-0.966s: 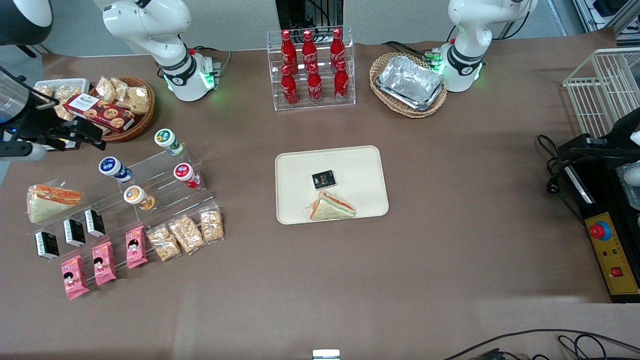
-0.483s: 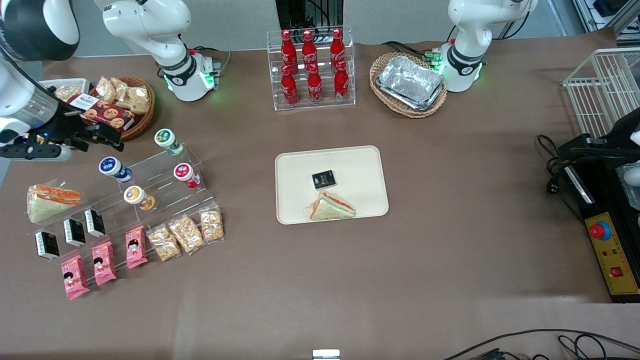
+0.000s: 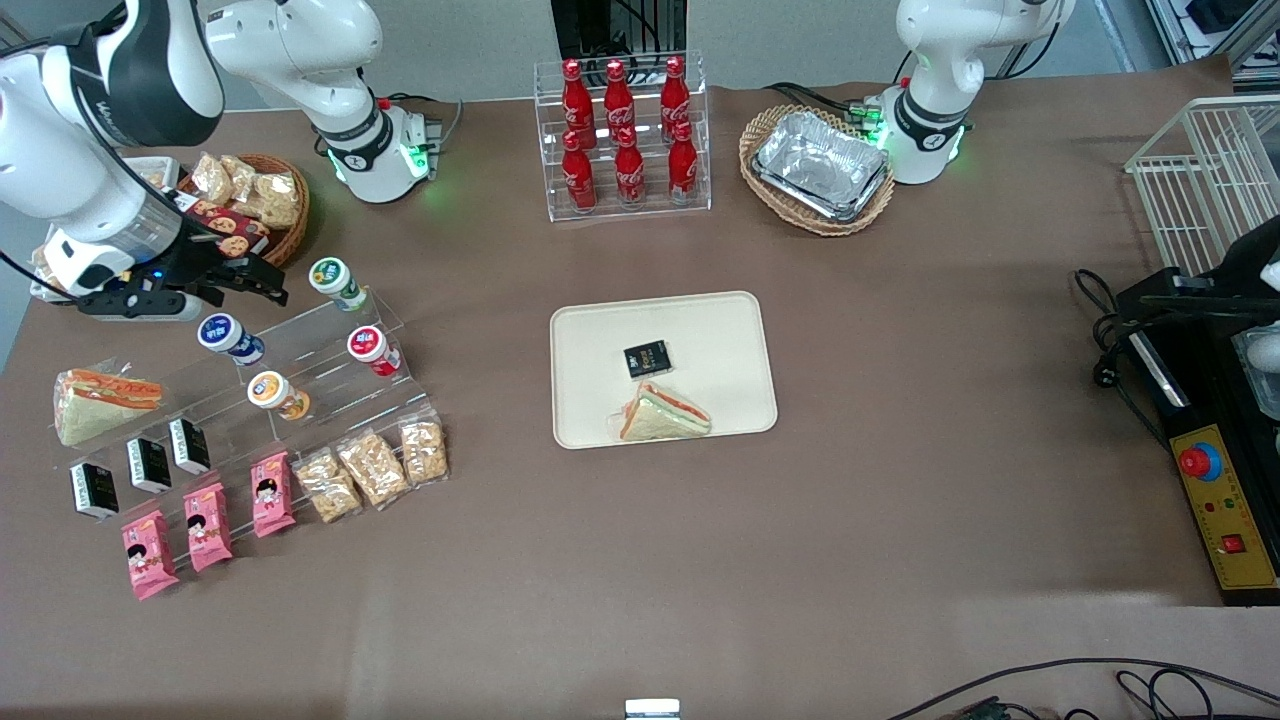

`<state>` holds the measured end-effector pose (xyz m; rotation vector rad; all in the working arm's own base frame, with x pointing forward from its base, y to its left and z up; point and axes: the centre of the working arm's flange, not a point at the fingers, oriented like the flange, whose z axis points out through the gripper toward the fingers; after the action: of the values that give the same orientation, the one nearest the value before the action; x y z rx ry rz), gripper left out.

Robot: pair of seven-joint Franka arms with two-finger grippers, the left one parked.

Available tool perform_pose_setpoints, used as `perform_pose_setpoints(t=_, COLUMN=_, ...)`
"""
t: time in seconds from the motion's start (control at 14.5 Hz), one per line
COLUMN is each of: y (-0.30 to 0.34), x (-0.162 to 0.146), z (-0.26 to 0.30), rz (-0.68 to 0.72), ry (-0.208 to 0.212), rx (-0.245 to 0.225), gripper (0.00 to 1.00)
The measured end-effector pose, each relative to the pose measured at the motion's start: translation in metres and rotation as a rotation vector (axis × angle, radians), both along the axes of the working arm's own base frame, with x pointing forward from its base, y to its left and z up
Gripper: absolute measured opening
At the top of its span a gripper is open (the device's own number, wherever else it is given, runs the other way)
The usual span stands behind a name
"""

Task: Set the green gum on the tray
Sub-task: 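Lower the open right gripper around the green-lidded gum bottle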

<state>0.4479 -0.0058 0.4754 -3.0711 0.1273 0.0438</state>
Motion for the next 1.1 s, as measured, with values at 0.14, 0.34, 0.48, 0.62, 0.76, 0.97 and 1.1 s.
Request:
perform_pose_setpoints(t=0.14, y=0.006, x=-0.005, z=-0.008, rz=-0.006, ry=0.015, rx=-0.002, gripper=1.0)
perform_pose_setpoints(t=0.34, y=0.017, x=-0.011, z=-0.023, rz=0.0, ry=0.04, rx=-0.01, gripper=1.0)
perform_pose_setpoints(t=0.48, y=0.022, x=-0.018, z=-0.036, rz=0.01, ry=0.057, rx=-0.014, gripper=1.0)
perform_pose_setpoints(t=0.62, y=0.028, x=-0.025, z=-0.046, rz=0.021, ry=0.063, rx=-0.019, gripper=1.0)
perform_pose_setpoints(t=0.76, y=0.03, x=-0.034, z=-0.054, rz=0.022, ry=0.067, rx=-0.02, gripper=1.0)
perform_pose_setpoints(t=0.97, y=0.038, x=-0.045, z=-0.061, rz=0.038, ry=0.072, rx=-0.021, gripper=1.0)
perform_pose_setpoints(t=1.1, y=0.041, x=-0.052, z=-0.066, rz=0.036, ry=0.066, rx=-0.022, gripper=1.0)
